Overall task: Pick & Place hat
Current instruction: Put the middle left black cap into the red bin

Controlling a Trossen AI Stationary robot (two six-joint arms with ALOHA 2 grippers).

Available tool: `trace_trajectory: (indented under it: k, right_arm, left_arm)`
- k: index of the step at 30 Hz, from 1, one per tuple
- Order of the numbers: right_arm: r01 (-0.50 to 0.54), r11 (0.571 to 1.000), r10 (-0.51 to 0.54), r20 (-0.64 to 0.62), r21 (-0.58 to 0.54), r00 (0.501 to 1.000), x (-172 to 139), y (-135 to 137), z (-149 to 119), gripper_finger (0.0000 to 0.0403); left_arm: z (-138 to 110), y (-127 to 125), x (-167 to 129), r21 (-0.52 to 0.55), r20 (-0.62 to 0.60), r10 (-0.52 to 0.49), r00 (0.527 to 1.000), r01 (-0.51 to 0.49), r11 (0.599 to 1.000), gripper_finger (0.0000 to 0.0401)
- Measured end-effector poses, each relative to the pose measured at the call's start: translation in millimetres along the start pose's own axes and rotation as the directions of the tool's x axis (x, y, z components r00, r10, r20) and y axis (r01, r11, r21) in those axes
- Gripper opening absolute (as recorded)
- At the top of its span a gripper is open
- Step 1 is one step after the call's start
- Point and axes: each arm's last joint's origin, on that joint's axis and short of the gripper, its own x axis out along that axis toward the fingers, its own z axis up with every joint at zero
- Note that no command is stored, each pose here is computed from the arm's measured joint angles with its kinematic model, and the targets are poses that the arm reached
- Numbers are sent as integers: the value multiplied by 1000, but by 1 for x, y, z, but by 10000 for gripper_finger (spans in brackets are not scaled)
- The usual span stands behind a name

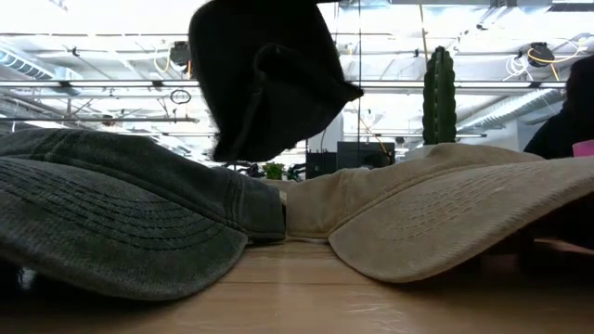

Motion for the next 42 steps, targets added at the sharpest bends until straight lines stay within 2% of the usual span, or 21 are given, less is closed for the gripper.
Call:
trace_trajectory:
  k: [5, 12, 20, 24, 27, 33, 36, 38, 42]
  right_arm:
    - [-6, 998, 7, 4, -61, 1000, -4, 3, 1, 17]
    - [78, 992, -81, -35, -100, 996, -24, 6, 5, 8]
    - [54, 999, -54, -37, 6, 998, -70, -2, 17, 8]
    - [7, 999, -5, -52, 36, 999, -91, 3, 12, 7]
    - [-10, 999, 11, -34, 46, 999, -110, 11, 13, 8]
    - [-2, 995, -1, 32, 96, 999, -152, 14, 21, 10]
    - [-52, 975, 38, 68, 218, 997, -171, 2, 28, 8]
    - [-90, 961, 71, 82, 260, 994, -184, -6, 28, 8]
    - [-149, 939, 134, 71, 309, 988, -201, -16, 17, 8]
  left_arm:
    - [0, 0, 0, -32, 3, -1, 1000, 1, 999, 52]
    - [0, -1, -2, -29, 4, -5, 1000, 5, 1000, 54]
    - [0, 12, -26, -37, 51, -74, 996, 76, 996, 55]
    - [-2, 27, -46, -88, 130, -78, 988, 90, 992, 55]
    - [-15, 36, -56, -143, 207, -74, 976, 105, 984, 55]
    - [-51, 41, -61, -250, 421, -52, 906, 171, 953, 56]
    - [-66, 46, -62, -319, 487, 9, 873, 169, 932, 56]
    - [-72, 50, -64, -368, 533, 41, 845, 188, 911, 56]
    - [-79, 51, -65, -385, 591, 24, 806, 256, 887, 56]
